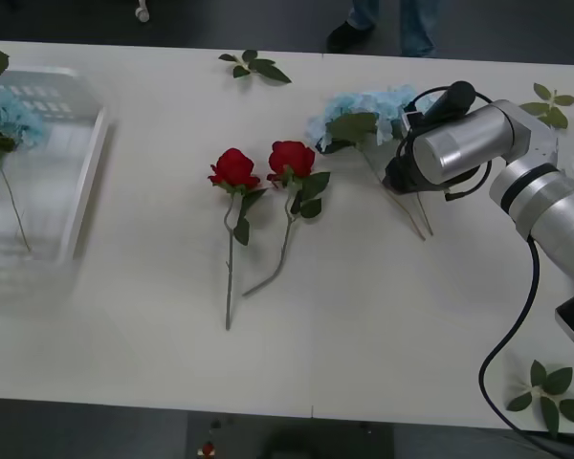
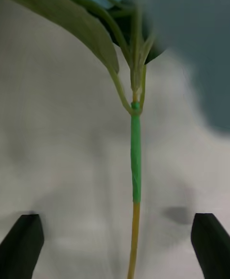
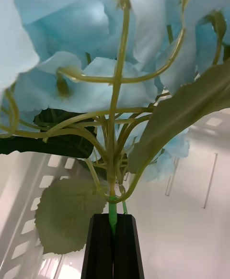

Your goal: Put the red flowers into the right box and the blue flowers into the left box

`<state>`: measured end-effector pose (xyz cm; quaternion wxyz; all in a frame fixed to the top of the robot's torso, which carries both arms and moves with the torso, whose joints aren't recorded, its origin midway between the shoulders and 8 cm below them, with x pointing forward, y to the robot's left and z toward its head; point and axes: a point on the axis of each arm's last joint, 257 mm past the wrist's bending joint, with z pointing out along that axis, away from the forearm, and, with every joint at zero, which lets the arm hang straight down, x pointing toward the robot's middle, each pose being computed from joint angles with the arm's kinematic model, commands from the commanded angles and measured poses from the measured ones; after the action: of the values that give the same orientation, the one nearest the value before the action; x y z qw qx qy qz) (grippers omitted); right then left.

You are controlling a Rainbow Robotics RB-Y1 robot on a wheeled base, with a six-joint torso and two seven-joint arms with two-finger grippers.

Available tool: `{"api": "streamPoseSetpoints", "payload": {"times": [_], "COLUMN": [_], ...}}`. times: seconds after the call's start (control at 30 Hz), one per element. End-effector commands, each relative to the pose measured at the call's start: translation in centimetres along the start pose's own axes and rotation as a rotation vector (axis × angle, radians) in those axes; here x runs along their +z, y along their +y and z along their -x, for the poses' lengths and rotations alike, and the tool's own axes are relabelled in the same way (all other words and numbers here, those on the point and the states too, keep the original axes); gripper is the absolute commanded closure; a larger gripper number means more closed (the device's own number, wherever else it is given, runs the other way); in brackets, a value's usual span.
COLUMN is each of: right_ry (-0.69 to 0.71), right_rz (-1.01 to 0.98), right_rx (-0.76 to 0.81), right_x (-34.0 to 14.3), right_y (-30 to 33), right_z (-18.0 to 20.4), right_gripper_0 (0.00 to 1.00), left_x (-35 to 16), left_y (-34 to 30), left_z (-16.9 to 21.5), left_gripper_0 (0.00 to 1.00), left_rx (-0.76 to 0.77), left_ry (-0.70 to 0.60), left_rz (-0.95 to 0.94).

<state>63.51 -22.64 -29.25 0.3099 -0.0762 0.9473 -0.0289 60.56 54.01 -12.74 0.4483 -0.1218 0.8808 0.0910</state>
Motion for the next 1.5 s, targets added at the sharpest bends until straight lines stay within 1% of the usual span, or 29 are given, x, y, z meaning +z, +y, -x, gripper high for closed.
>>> {"api": "streamPoseSetpoints", "payload": {"times": [0.03, 0.07, 0.1, 0.23, 0.3, 0.43, 0.53, 0.63, 0.73, 0.87, 0.9, 0.93, 0.97, 1.03, 1.07, 1.23, 1.33, 1.5], "right_ry": [-0.033, -0.031, -0.033, -0.030, -0.032, -0.039, -0.054, -0.081, -0.104, -0.103, -0.102, -0.096, -0.089, -0.075, -0.062, 0.005, 0.039, 0.085], "right_rz": [0.008, 0.009, 0.009, 0.013, 0.016, 0.020, 0.030, 0.065, 0.082, 0.100, 0.100, 0.100, 0.101, 0.100, 0.103, 0.064, 0.082, 0.138], "right_rx": [0.048, 0.050, 0.050, 0.056, 0.062, 0.078, 0.108, 0.164, 0.187, 0.196, 0.195, 0.188, 0.178, 0.161, 0.152, 0.096, 0.059, -0.073], "right_x": [-0.7, -0.7, -0.7, -0.7, -0.7, -0.8, -1.3, -3.1, -6.2, -11.9, -12.8, -14.5, -16.1, -18.4, -19.7, -23.3, -25.3, -29.5], "right_y": [0.5, 0.5, 0.5, 0.5, 0.5, 0.2, -0.5, -1.5, -3.2, -5.9, -6.3, -7.0, -7.7, -8.5, -8.8, -10.4, -10.7, -12.4], "right_z": [2.0, 1.9, 2.0, 1.8, 1.9, 2.2, 3.0, 5.1, 7.6, 10.0, 10.2, 10.5, 10.6, 10.5, 10.2, 8.4, 7.4, 5.7], "right_gripper_0": [0.81, 0.97, 1.00, 1.00, 1.00, 1.00, 1.00, 1.00, 1.00, 1.00, 1.00, 1.00, 1.00, 1.00, 1.00, 1.00, 1.00, 1.00], "left_x": [0.3, 0.4, 0.7, 1.3, 1.8, 2.6, 2.8, 2.8, 2.8, 2.8, 2.8, 2.8, 2.8, 2.9, 2.9, 2.6, 2.4, 2.3], "left_y": [-0.1, -0.2, -0.5, -2.1, -3.1, -4.5, -4.5, -4.4, -4.5, -4.3, -4.2, -4.1, -3.9, -3.7, -3.6, -2.4, -1.8, -1.5], "left_z": [0.6, 0.2, -0.4, -2.0, -3.0, -3.7, -4.2, -4.1, -4.1, -4.0, -4.0, -4.0, -3.9, -3.9, -3.9, -4.5, -4.7, -4.6], "left_gripper_0": [1.00, 1.00, 1.00, 1.00, 1.00, 1.00, 1.00, 1.00, 1.00, 1.00, 0.94, 0.65, 0.48, 0.29, 0.27, 0.27, 0.27, 0.27], "left_rx": [-0.005, -0.005, -0.004, 0.020, 0.009, -0.020, -0.027, -0.026, -0.027, -0.030, -0.027, -0.025, -0.018, -0.010, -0.008, 0.003, 0.019, 0.032], "left_ry": [-0.025, -0.017, -0.006, 0.023, 0.032, -0.002, -0.009, -0.011, -0.010, -0.012, -0.015, -0.014, -0.017, -0.017, -0.018, 0.017, 0.034, 0.036], "left_rz": [-0.005, -0.007, -0.011, -0.026, -0.044, -0.077, -0.081, -0.079, -0.079, -0.074, -0.072, -0.068, -0.058, -0.050, -0.048, -0.019, 0.000, 0.008]}}
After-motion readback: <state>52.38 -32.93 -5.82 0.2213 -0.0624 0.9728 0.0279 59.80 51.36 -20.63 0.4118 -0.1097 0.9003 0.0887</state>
